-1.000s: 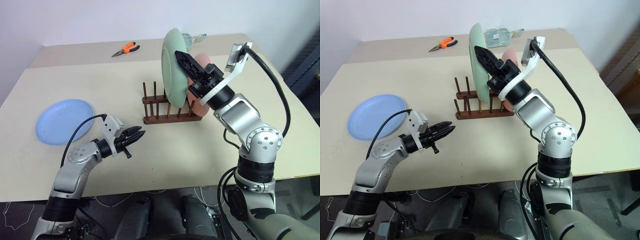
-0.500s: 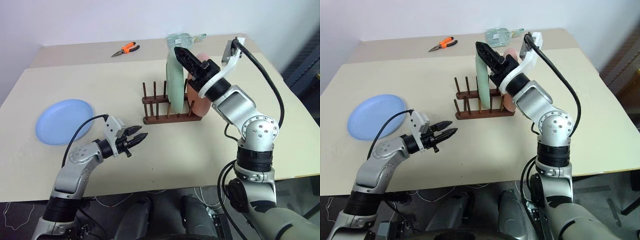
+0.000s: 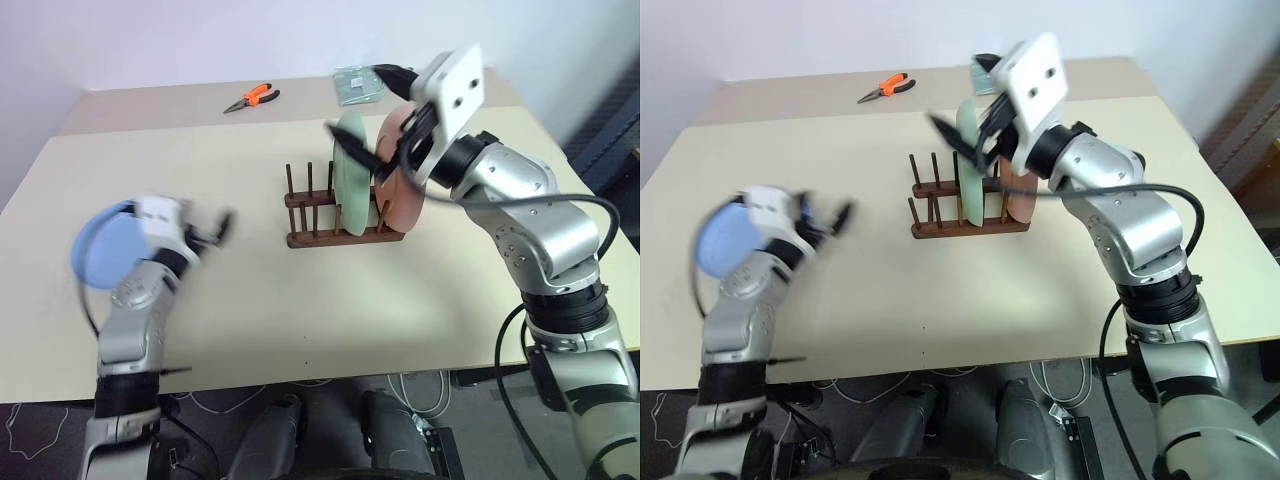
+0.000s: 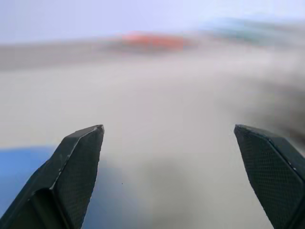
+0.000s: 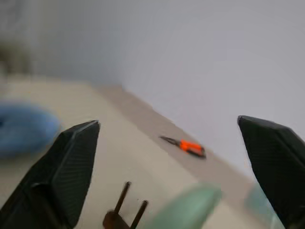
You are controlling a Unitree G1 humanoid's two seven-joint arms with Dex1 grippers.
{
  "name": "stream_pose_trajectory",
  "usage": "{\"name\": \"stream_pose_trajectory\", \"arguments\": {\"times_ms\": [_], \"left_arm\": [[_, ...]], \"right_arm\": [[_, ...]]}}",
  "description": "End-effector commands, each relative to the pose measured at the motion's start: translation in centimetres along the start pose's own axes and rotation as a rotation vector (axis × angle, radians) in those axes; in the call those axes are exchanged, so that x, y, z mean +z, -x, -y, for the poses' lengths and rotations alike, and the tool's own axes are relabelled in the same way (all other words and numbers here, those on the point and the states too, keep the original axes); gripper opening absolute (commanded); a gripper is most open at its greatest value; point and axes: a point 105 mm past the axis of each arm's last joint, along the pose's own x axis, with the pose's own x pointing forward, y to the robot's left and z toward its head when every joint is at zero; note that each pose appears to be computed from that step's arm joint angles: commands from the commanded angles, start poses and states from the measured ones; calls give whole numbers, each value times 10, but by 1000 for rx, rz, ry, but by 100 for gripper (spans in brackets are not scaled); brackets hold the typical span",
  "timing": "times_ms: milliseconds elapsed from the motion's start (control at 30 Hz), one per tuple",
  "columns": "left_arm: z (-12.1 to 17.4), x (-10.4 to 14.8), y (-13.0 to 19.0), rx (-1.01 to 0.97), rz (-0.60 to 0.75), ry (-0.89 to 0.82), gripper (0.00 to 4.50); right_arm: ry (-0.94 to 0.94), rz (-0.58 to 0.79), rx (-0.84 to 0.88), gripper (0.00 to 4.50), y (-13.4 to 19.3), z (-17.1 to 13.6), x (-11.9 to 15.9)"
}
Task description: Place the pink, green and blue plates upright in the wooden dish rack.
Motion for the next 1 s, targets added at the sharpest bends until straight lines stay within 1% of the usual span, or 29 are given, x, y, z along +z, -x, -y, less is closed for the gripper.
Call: {"name": "stream_pose_trajectory", "arguments": {"times_ms": [33, 100, 167, 200, 267, 300, 333, 433, 533, 567, 600, 633, 667, 733, 767, 867, 933, 1000], "left_arm": [[-80, 10, 12, 449, 1, 70, 450], [-100, 4, 20, 543, -50, 131, 450], [-109, -8, 26, 581, -122, 216, 450], [-109, -15, 30, 585, -153, 302, 450], [-105, -22, 33, 567, -190, 403, 450], [-99, -25, 34, 536, -215, 437, 450], [-91, -31, 34, 503, -240, 515, 450], [-81, -41, 38, 467, -279, 613, 367], [-75, -43, 38, 442, -291, 686, 209], [-74, -44, 38, 442, -300, 698, 143], [-75, -47, 39, 453, -311, 712, 102], [-75, -48, 39, 459, -319, 714, 40], [-74, -47, 37, 447, -319, 702, 6], [-71, -42, 34, 413, -307, 671, 6], [-62, -27, 27, 338, -252, 635, 6], [-18, 23, 11, 84, -87, 503, 6], [17, 54, 8, -77, -1, 450, 6], [49, 78, 10, -205, 67, 404, 6]], "right_arm": [[60, 53, 96, 445, -4, -23, 7], [38, 63, 110, 445, -6, -28, 4], [33, 70, 120, 445, -7, -31, 3], [28, 71, 124, 445, -7, -32, 2], [22, 72, 128, 445, -8, -34, 1], [23, 71, 133, 445, -9, -35, 0], [28, 71, 139, 445, -10, -37, -2], [25, 83, 152, 450, -12, -41, -2], [26, 89, 148, 450, -13, -41, -1], [28, 90, 144, 450, -13, -41, -1], [26, 87, 142, 450, -12, -40, -1], [23, 82, 139, 450, -12, -40, -2], [22, 73, 135, 450, -12, -38, -3], [25, 65, 133, 450, -12, -37, -4], [38, 61, 139, 450, -12, -37, -3], [139, 42, 196, 450, -11, -45, -4], [182, 36, 253, 450, -12, -57, -6], [223, 37, 307, 450, -16, -69, -9]]}}
